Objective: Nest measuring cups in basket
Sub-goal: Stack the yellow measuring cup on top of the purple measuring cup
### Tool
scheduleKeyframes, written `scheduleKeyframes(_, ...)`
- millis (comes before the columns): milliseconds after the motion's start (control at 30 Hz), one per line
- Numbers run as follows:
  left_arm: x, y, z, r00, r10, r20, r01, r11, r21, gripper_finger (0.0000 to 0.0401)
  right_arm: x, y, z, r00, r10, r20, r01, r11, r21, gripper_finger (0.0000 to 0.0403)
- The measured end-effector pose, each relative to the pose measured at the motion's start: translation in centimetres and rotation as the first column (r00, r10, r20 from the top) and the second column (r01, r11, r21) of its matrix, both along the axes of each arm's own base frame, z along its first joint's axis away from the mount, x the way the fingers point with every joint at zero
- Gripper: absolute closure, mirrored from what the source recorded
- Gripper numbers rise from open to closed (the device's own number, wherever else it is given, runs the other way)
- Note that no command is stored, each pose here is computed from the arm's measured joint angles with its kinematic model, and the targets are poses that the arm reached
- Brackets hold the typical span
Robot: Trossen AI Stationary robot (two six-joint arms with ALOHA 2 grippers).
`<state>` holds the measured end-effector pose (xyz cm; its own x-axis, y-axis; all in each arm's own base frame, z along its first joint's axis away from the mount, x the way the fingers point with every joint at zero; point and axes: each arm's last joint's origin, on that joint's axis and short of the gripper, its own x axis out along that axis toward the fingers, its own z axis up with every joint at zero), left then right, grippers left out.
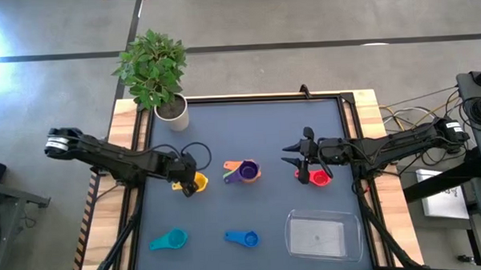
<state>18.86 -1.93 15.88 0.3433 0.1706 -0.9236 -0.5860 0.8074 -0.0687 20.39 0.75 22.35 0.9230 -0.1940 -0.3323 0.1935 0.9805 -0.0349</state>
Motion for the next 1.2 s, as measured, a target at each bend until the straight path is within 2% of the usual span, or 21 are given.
scheduleKeyframes(100, 0.1, 0.0, -0.4, 0.999, -0.028, -0.015, 0.028, 1.000, 0.011, 0.0315, 0.0, 0.0, 0.0, 1.000, 0.001, -0.001, -0.001, 1.000, -0.004, 0.0264)
scheduleKeyframes(200, 0.4, -0.1, -0.5, 0.998, -0.053, -0.031, 0.054, 0.998, 0.021, 0.0382, 0.0, 0.0, 0.0, 1.000, 0.001, -0.001, -0.001, 1.000, -0.005, 0.0264)
scheduleKeyframes(233, 0.6, -0.1, -0.3, 0.998, -0.059, -0.025, 0.060, 0.998, 0.023, 0.0389, 0.0, 0.0, 0.0, 1.000, 0.001, -0.001, -0.001, 1.000, -0.006, 0.0264)
scheduleKeyframes(367, 2.2, -0.2, 1.8, 0.991, -0.130, 0.032, 0.129, 0.990, 0.049, 0.0396, 0.0, 0.0, 0.0, 1.000, 0.002, -0.001, -0.002, 1.000, -0.006, 0.0264)
scheduleKeyframes(500, 4.4, 0.0, 5.6, 0.968, -0.201, 0.147, 0.188, 0.977, 0.100, 0.0398, 0.0, 0.0, 0.0, 1.000, 0.002, -0.001, -0.002, 1.000, -0.006, 0.0264)
scheduleKeyframes(600, 5.8, 0.5, 8.5, 0.953, -0.200, 0.227, 0.169, 0.975, 0.147, 0.0399, 0.0, 0.0, 0.0, 1.000, 0.001, 0.001, -0.001, 1.000, -0.003, 0.0264)
scheduleKeyframes(733, 7.7, 1.4, 10.7, 0.946, -0.138, 0.293, 0.099, 0.984, 0.146, 0.0399, 0.0, 0.0, 0.1, 1.000, 0.001, 0.014, -0.001, 1.000, -0.002, 0.0264)
scheduleKeyframes(867, 10.2, 2.3, 10.7, 0.948, -0.093, 0.303, 0.056, 0.990, 0.130, 0.0400, 0.1, 0.0, 0.2, 1.000, 0.001, 0.023, -0.001, 1.000, -0.001, 0.0264)
scheduleKeyframes(1067, 14.8, 2.6, 8.8, 0.955, -0.137, 0.264, 0.139, 0.990, 0.011, 0.0400, 0.1, 0.0, 0.2, 1.000, -0.007, 0.031, 0.006, 1.000, 0.017, 0.0264)
scheduleKeyframes(1200, 17.2, 2.6, 8.2, 0.961, -0.150, 0.233, 0.158, 0.987, -0.016, 0.0400, 0.1, 0.0, 0.2, 0.999, -0.007, 0.031, 0.007, 1.000, 0.020, 0.0264)
